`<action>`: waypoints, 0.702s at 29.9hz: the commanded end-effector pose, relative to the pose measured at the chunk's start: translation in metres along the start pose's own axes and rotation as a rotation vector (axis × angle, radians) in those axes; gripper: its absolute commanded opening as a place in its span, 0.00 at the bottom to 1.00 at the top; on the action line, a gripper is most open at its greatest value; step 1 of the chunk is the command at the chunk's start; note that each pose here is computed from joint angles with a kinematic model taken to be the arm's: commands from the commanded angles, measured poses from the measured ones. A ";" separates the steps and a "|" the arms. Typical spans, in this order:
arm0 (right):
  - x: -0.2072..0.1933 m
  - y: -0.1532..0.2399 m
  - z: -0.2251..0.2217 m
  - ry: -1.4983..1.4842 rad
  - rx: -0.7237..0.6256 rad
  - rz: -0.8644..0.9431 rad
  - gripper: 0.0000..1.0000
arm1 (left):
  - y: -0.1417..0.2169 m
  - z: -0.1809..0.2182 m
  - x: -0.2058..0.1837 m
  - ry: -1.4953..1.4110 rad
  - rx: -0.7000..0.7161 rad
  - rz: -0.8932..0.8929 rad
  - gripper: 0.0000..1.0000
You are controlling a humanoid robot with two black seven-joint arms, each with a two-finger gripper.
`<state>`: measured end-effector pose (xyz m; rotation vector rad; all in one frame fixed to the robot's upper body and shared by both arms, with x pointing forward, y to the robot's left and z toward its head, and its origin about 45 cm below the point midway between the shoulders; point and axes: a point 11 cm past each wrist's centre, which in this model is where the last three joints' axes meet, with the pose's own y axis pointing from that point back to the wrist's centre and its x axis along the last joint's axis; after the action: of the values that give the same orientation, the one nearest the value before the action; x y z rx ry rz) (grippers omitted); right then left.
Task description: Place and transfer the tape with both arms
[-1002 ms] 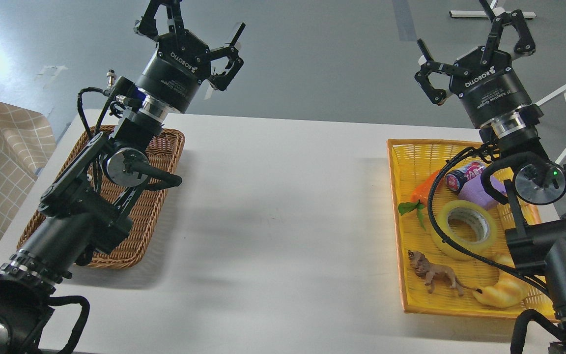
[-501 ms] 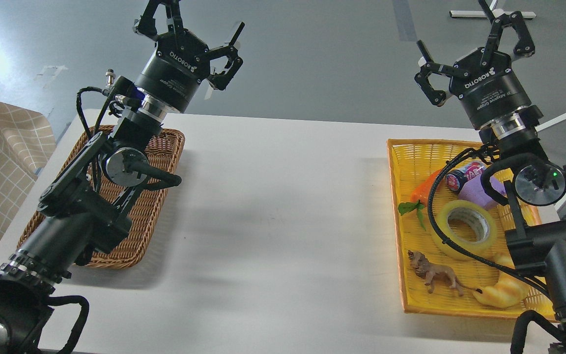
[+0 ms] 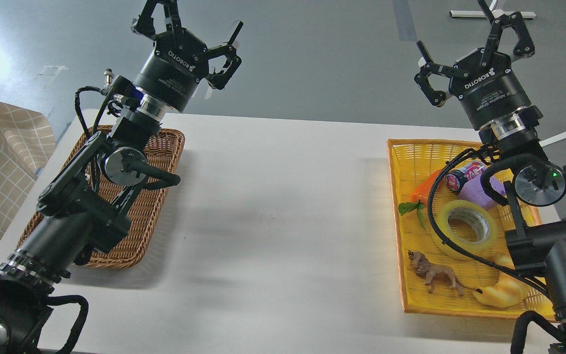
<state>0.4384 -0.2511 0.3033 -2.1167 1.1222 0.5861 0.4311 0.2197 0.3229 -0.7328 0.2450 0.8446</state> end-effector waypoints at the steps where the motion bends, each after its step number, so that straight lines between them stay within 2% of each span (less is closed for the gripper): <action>1: 0.000 0.000 0.000 0.000 0.000 0.002 1.00 | 0.000 0.001 0.001 -0.001 -0.001 0.001 0.98; 21: -0.002 -0.003 -0.001 0.015 -0.012 -0.009 1.00 | 0.001 0.001 0.001 -0.002 -0.002 0.003 0.98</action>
<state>0.4392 -0.2496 0.3065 -2.1348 1.1181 0.5758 0.4312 0.2215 0.3230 -0.7342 0.2430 0.8484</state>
